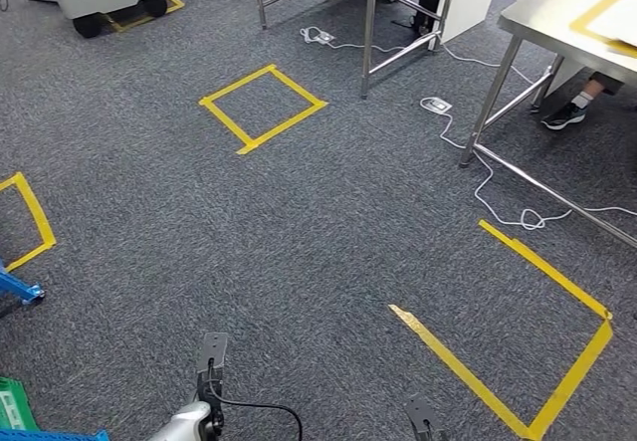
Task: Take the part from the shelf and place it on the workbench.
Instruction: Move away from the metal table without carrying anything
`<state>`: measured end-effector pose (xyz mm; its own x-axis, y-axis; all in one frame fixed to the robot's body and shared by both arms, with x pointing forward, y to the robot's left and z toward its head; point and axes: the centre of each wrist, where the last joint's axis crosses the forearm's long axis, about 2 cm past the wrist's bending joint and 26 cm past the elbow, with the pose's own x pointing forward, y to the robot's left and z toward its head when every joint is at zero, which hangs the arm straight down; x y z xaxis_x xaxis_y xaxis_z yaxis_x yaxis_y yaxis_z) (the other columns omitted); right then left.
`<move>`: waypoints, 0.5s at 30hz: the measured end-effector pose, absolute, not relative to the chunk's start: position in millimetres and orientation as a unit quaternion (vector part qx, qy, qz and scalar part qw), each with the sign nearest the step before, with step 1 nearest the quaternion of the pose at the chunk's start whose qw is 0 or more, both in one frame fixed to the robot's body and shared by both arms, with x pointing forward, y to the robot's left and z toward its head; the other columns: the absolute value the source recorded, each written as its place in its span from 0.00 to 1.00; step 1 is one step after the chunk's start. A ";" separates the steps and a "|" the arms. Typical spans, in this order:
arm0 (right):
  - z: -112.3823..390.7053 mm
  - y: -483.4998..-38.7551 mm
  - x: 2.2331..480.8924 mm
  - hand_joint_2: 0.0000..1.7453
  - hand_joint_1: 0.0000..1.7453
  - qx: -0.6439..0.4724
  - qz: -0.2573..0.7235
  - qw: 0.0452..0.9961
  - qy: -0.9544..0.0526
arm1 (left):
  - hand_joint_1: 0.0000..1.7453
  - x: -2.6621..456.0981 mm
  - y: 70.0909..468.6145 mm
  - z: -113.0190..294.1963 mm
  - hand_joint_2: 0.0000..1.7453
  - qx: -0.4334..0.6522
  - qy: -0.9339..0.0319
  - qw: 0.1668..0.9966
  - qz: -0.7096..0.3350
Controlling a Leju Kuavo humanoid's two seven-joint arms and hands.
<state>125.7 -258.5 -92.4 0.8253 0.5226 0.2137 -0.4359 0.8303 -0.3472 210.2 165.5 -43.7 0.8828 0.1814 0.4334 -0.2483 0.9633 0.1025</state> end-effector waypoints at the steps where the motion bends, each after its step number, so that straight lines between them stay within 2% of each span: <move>1: -91.3 -257.0 129.4 0.00 0.00 -0.141 0.262 0.942 -0.154 | 0.00 213.3 164.8 -42.0 0.00 0.076 -0.218 0.967 0.108; 15: -78.0 -236.4 166.8 0.00 0.00 -0.119 0.394 0.896 -0.165 | 0.00 246.7 159.6 -23.5 0.00 0.046 -0.216 0.973 0.062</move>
